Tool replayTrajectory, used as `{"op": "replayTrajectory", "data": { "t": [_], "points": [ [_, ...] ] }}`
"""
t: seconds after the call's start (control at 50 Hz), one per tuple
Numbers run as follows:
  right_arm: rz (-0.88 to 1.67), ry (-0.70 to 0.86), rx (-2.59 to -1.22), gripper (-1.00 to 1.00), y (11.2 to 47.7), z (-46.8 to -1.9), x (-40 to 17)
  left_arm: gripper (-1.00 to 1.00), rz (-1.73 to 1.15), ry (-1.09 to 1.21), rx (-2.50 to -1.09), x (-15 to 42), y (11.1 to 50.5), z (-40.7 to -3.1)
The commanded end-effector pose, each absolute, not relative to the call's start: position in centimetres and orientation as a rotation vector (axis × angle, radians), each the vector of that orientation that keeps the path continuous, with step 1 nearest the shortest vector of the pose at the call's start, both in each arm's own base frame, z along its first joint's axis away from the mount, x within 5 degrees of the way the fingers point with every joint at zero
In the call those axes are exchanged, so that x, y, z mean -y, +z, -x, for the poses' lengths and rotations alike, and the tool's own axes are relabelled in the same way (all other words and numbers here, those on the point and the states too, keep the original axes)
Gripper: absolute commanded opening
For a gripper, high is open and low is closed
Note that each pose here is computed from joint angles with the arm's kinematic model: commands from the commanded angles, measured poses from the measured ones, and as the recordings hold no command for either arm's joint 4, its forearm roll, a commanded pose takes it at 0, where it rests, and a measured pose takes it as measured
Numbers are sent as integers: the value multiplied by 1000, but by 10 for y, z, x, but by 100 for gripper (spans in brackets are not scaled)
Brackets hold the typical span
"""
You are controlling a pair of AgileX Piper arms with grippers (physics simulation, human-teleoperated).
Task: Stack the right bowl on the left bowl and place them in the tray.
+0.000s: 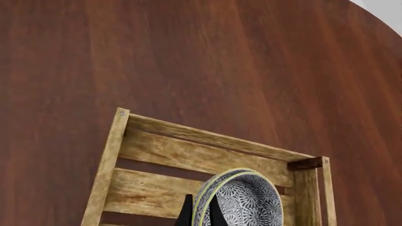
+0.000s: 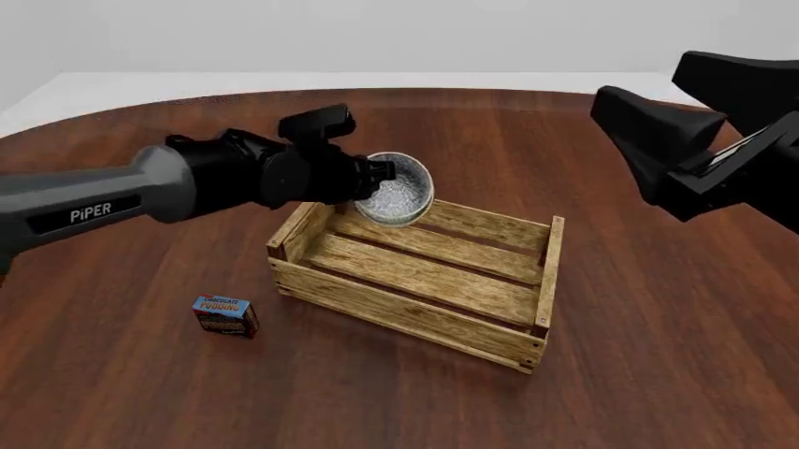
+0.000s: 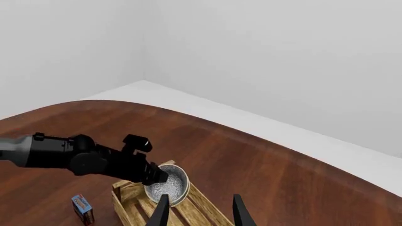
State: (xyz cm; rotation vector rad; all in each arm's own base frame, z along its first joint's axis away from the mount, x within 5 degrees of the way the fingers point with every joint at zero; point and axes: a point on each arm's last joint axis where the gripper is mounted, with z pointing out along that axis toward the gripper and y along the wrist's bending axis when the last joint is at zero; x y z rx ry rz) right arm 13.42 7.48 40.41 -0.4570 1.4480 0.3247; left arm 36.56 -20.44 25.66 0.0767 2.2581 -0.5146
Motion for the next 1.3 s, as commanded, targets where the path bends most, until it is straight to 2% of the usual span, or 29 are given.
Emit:
{"op": "replayTrajectory", "data": {
  "t": [0.02,1.3],
  "points": [
    [461,324,-1452,100,403,-136,-76,-100,-57,-586,-2234,216,261,-355],
    [462,326,-1452,100,403,-136,-76,-100,-40,-590,-2367,254,174,-371]
  ]
}}
